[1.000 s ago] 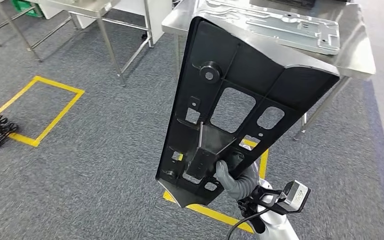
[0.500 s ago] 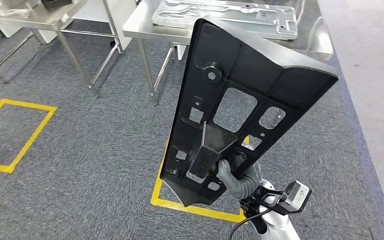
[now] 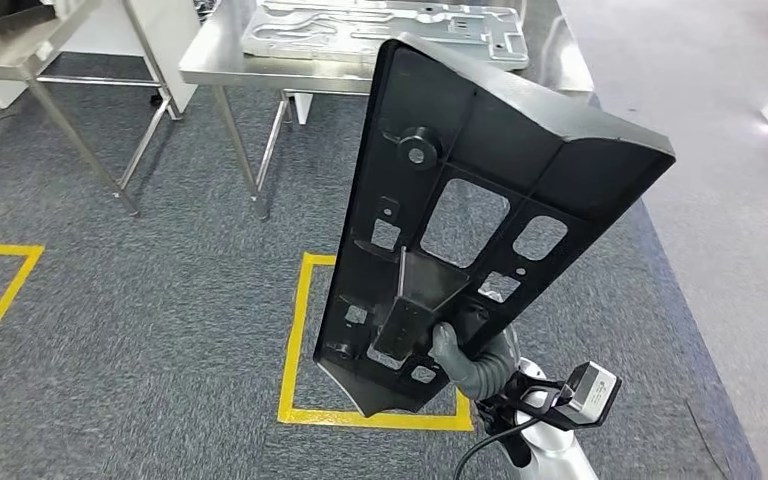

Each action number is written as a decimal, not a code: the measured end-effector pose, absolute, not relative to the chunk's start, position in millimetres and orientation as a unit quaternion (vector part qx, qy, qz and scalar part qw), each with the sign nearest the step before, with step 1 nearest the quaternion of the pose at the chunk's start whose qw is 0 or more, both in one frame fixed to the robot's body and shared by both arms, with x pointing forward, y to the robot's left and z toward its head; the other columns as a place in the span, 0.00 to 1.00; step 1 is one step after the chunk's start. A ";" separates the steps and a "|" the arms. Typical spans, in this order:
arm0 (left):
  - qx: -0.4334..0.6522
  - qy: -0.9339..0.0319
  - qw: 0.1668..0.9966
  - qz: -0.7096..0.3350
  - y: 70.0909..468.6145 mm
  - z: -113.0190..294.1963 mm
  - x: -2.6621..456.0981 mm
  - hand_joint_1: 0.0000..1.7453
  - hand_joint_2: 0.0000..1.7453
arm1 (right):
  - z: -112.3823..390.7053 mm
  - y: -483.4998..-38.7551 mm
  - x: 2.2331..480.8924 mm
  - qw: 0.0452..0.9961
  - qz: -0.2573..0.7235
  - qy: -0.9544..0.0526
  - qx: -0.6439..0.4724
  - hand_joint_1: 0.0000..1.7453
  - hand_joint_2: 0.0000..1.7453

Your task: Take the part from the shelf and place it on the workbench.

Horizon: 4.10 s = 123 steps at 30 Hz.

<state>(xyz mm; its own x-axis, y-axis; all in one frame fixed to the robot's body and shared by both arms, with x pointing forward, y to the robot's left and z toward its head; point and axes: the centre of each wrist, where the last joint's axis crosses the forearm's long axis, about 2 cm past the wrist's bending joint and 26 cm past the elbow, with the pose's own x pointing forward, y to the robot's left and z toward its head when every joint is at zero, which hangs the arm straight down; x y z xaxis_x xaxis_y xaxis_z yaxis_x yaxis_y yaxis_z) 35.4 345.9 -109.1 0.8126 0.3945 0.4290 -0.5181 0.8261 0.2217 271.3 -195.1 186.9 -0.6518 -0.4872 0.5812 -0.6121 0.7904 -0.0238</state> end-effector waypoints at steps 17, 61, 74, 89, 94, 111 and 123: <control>0.156 -0.193 0.938 0.242 346.6 -109.1 35.4 0.00 1.00 | 190.2 -196.1 270.9 0.281 0.114 -0.908 0.288 1.00 1.00; 0.162 -0.202 0.937 0.235 350.0 -109.1 32.5 0.00 1.00 | 193.8 -201.6 265.1 0.274 0.110 -0.914 0.277 1.00 1.00; 0.159 -0.206 0.937 0.232 350.7 -108.5 37.2 0.00 1.00 | 193.7 -206.5 265.5 0.274 0.107 -0.917 0.269 1.00 1.00; 0.168 -0.200 0.937 0.232 356.2 -108.4 32.1 0.00 1.00 | 194.5 -206.5 263.7 0.272 0.108 -0.916 0.273 1.00 1.00; 0.166 -0.197 0.937 0.234 355.3 -108.3 33.6 0.00 1.00 | 194.7 -206.7 262.4 0.271 0.110 -0.916 0.273 1.00 1.00; 0.167 -0.191 0.936 0.242 351.1 -109.0 31.3 0.00 1.00 | 196.7 -204.6 266.2 0.268 0.112 -0.916 0.277 1.00 1.00; 0.169 -0.194 0.935 0.245 352.3 -108.8 31.5 0.00 1.00 | 198.4 -202.5 268.7 0.266 0.109 -0.916 0.278 1.00 1.00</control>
